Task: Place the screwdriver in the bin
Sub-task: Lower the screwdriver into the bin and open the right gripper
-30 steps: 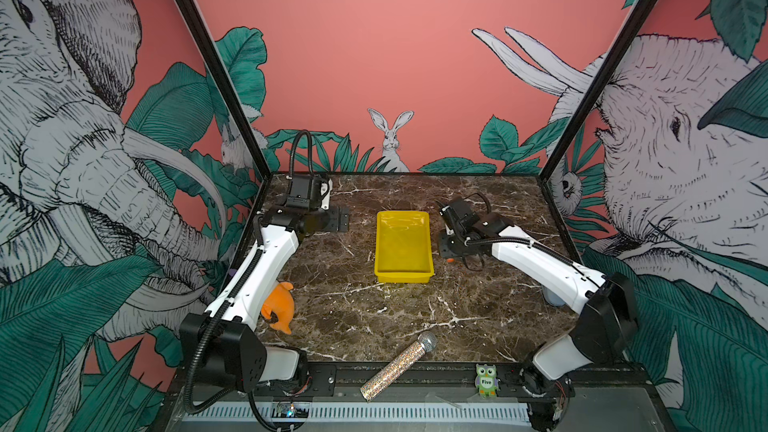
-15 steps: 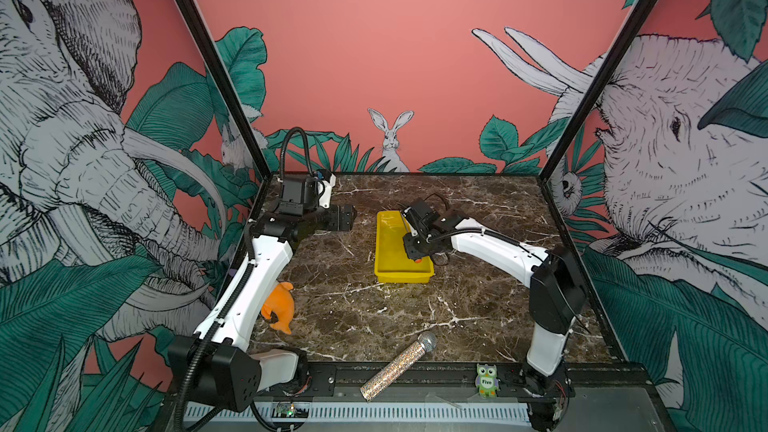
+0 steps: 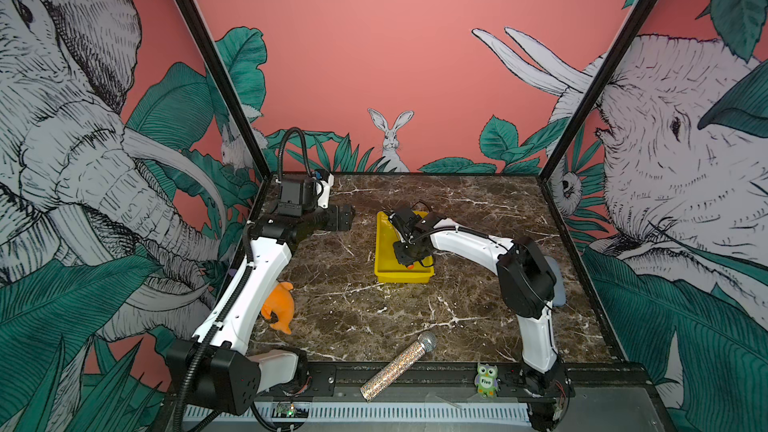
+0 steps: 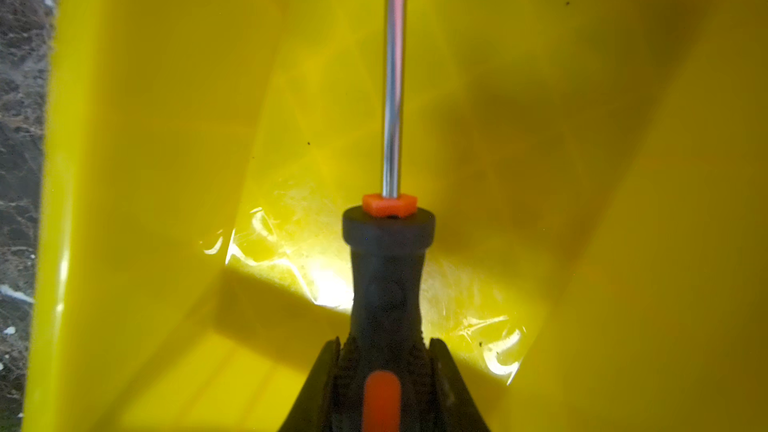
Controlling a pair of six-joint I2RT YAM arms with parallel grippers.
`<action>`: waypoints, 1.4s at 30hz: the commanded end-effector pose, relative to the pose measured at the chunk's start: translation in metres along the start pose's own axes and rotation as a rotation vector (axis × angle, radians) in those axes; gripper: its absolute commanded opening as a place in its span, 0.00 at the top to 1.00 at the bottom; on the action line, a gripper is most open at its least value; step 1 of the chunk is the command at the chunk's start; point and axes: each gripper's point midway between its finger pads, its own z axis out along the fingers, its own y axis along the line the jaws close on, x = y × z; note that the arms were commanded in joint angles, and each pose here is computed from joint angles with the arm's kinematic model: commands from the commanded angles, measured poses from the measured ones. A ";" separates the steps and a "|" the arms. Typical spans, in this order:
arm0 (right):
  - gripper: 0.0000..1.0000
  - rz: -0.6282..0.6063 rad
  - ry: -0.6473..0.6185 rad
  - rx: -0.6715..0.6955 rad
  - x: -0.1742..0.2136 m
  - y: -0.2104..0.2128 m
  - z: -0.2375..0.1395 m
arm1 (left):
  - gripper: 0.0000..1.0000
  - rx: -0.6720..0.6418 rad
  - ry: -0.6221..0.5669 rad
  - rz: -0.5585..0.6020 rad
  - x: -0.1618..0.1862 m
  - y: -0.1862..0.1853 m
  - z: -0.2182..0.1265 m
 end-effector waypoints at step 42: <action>0.60 0.040 0.033 0.090 -0.002 -0.014 0.014 | 0.00 -0.070 0.011 0.010 0.006 0.014 -0.001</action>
